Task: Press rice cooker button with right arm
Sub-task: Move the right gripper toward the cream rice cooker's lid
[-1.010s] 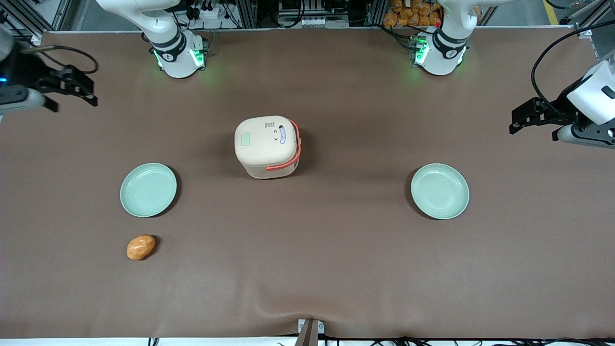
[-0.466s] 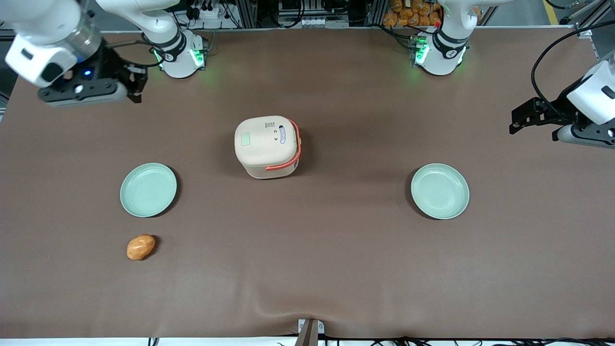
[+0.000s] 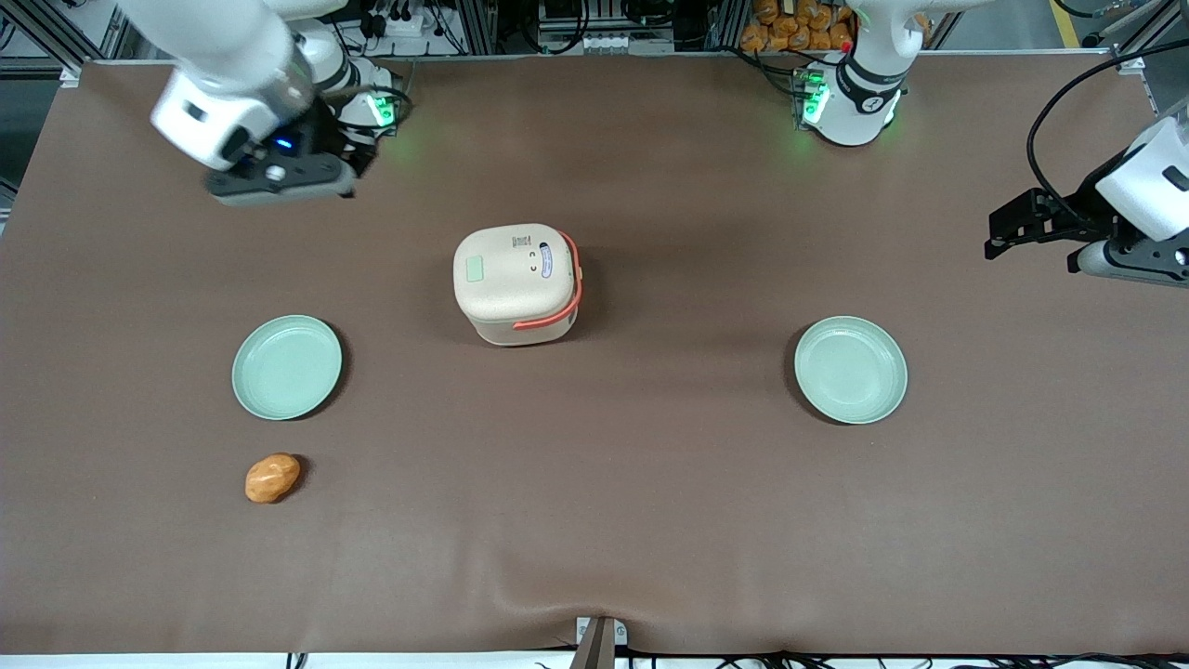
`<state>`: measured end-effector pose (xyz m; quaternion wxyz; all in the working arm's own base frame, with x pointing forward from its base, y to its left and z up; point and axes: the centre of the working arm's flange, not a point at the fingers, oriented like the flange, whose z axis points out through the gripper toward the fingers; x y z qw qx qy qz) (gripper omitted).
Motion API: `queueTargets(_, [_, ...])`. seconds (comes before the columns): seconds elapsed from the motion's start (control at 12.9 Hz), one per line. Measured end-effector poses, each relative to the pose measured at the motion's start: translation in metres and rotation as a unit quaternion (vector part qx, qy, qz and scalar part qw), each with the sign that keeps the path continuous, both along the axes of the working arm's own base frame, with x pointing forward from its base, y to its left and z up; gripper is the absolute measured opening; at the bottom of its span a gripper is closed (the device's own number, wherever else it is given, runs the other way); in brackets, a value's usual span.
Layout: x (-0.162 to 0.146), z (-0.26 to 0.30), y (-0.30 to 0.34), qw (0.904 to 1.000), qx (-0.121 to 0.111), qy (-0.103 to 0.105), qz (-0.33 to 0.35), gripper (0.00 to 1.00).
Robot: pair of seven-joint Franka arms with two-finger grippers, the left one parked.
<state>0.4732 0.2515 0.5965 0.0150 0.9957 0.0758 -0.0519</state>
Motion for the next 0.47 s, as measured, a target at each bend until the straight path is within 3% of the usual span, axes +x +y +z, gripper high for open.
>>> queueTargets(0.31, [0.0,-0.05,0.007,0.9997,-0.009,0.022,0.006,0.01])
queueTargets(0.47, [-0.001,-0.075,0.017,0.9996,-0.009,0.023,0.014,0.01])
